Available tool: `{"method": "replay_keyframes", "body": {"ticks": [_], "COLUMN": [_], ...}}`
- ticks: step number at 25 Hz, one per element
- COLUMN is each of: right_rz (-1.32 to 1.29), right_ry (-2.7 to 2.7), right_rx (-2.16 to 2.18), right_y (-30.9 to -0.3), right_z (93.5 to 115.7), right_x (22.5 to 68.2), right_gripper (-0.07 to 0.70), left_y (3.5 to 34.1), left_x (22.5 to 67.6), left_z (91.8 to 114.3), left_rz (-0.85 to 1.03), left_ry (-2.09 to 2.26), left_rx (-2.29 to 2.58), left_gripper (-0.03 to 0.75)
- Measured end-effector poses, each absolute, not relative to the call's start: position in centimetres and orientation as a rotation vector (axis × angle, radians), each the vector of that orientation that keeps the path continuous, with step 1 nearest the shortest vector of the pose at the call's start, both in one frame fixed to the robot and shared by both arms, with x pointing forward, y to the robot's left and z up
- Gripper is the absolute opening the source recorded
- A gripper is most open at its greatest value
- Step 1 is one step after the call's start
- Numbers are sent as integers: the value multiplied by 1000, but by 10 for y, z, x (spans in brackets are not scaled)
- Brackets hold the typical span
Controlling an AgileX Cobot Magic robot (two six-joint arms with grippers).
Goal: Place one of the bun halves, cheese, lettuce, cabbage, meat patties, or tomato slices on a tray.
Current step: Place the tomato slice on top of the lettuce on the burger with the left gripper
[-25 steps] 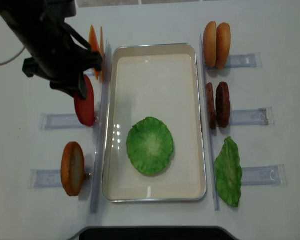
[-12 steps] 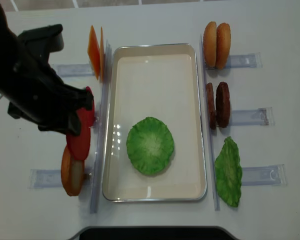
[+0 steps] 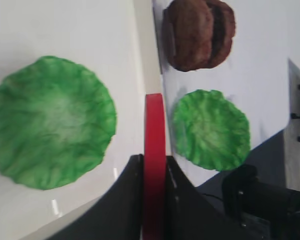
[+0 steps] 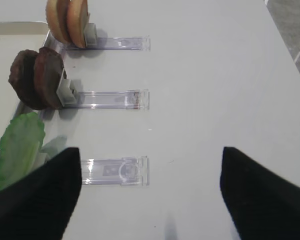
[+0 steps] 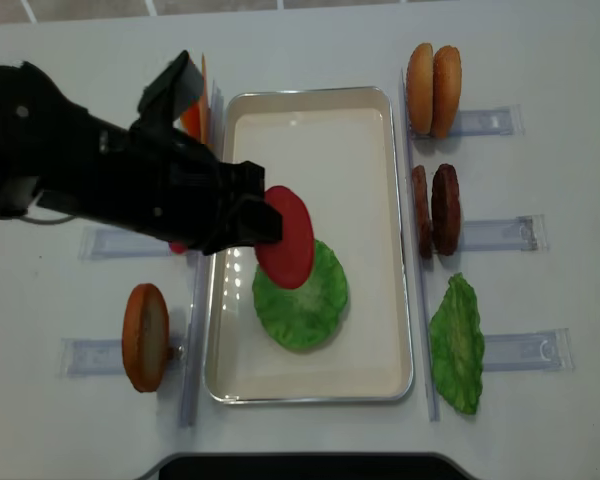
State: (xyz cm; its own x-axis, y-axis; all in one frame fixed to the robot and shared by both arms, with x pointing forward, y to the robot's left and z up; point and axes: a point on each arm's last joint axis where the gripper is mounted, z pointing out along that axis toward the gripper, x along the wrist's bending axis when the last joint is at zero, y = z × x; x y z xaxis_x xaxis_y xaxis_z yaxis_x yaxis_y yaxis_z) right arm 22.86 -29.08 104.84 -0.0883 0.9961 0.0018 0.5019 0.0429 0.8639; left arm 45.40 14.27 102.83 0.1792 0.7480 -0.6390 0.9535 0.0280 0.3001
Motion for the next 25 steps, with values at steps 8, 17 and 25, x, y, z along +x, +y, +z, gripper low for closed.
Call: {"method": "replay_keyframes", "body": {"ticks": [8,17,25], "right_rz": [960,960,960], "right_ry": [1667,1667,1667], "right_rx": [1528,1528,1528], "right_y": [-291,-291,-291], "right_z": [1048,1048,1048], "right_x": [229,229,229], "right_gripper": [543,543,543], "left_y": [115,120,129], "left_x": [477,467,449], "left_z": [990,964,949], "left_rz": [-589,-625,-631], "left_ry": [1531,1577,1569], "left_rx": [1681,1753,1767], "left_gripper": [55,55,55]}}
